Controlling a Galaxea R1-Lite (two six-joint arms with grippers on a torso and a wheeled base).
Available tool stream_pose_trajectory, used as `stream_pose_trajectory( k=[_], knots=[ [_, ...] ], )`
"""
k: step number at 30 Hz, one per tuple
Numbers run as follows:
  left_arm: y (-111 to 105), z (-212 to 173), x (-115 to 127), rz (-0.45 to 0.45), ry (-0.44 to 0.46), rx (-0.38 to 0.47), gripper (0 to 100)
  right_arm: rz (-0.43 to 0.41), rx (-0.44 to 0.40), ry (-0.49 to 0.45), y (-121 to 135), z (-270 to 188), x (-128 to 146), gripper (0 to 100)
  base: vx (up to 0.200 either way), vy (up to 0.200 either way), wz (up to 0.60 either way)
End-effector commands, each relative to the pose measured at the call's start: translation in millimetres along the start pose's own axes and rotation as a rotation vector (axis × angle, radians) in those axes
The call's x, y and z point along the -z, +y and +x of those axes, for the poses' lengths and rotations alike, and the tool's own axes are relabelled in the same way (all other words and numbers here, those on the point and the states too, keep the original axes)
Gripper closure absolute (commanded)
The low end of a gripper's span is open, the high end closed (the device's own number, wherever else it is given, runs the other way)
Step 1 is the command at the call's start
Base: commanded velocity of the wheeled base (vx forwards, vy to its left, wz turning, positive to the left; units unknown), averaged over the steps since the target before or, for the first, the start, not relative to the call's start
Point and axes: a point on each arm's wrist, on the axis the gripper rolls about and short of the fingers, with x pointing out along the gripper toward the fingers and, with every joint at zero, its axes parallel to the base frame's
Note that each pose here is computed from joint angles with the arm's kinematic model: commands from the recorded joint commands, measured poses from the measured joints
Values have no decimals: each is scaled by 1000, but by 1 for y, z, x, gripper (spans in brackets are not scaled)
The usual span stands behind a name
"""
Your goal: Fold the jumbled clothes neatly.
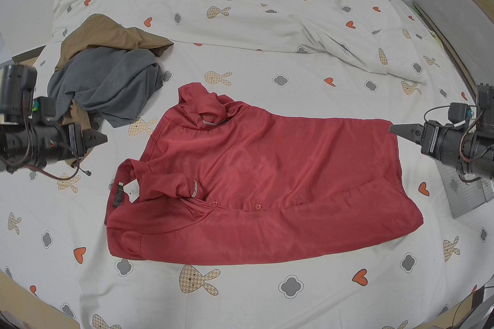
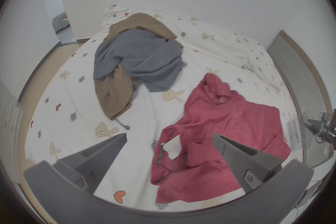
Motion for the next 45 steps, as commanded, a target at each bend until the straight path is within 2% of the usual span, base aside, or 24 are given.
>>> stream_pose_trajectory(
  k=[1,2,4,5,6,8,10,11,13,17,20,23,24,29,31,34,38,40,44,45],
  knots=[
    [-40,-54,-35,26,-95,178,0,-201,0,-79,29,-5,-25,0,0,0,0],
    [-50,-68,-34,72,-126,233,0,-241,29,-136,34,-7,-35,0,0,0,0],
    [-55,-76,-36,91,-154,264,0,-244,6,-181,42,-9,-45,0,0,0,0],
    [-62,-86,-42,113,-208,303,0,-242,-2,-235,50,-10,-60,0,0,0,0],
    [-64,-86,-44,117,-229,312,0,-247,8,-243,50,-5,-65,0,0,0,0],
    [-66,-80,-47,117,-264,304,0,-247,27,-237,51,8,-68,0,0,0,0],
    [-70,-61,-50,127,-287,237,0,-273,72,-211,44,25,-66,0,0,0,0],
    [-71,-56,-49,133,-282,225,0,-288,73,-204,43,30,-65,0,0,0,0],
    [-74,-27,-46,126,-275,197,0,-372,91,-167,32,60,-55,0,0,0,0],
    [-74,-12,-32,146,-220,196,0,-377,91,-130,28,76,-47,0,0,0,0],
    [-73,-12,-18,192,-169,249,0,-386,104,-64,21,90,-33,0,0,0,0],
    [-68,-21,-7,274,-133,326,0,-393,95,-45,24,86,-28,0,0,0,0],
    [-65,-25,4,315,-99,345,0,-393,89,-51,27,75,-30,0,0,0,0],
    [-58,-32,30,385,-52,379,0,-406,54,-45,43,22,-32,0,0,0,0],
    [-57,-30,30,354,-89,379,0,-408,44,-38,46,7,-30,0,0,0,0],
    [-58,-29,38,255,-156,418,0,-407,40,-23,44,-10,-22,0,0,0,0],
    [-60,-25,49,261,-222,453,0,-389,66,-5,37,-7,-17,0,0,0,0],
    [-59,-22,56,297,-218,447,0,-389,77,3,34,-3,-17,0,0,0,0],
    [-57,-17,62,352,-185,416,0,-389,96,82,31,20,-8,0,0,0,0],
    [-56,-13,67,361,-116,352,0,-370,104,154,30,28,5,0,0,0,0]
  ],
)
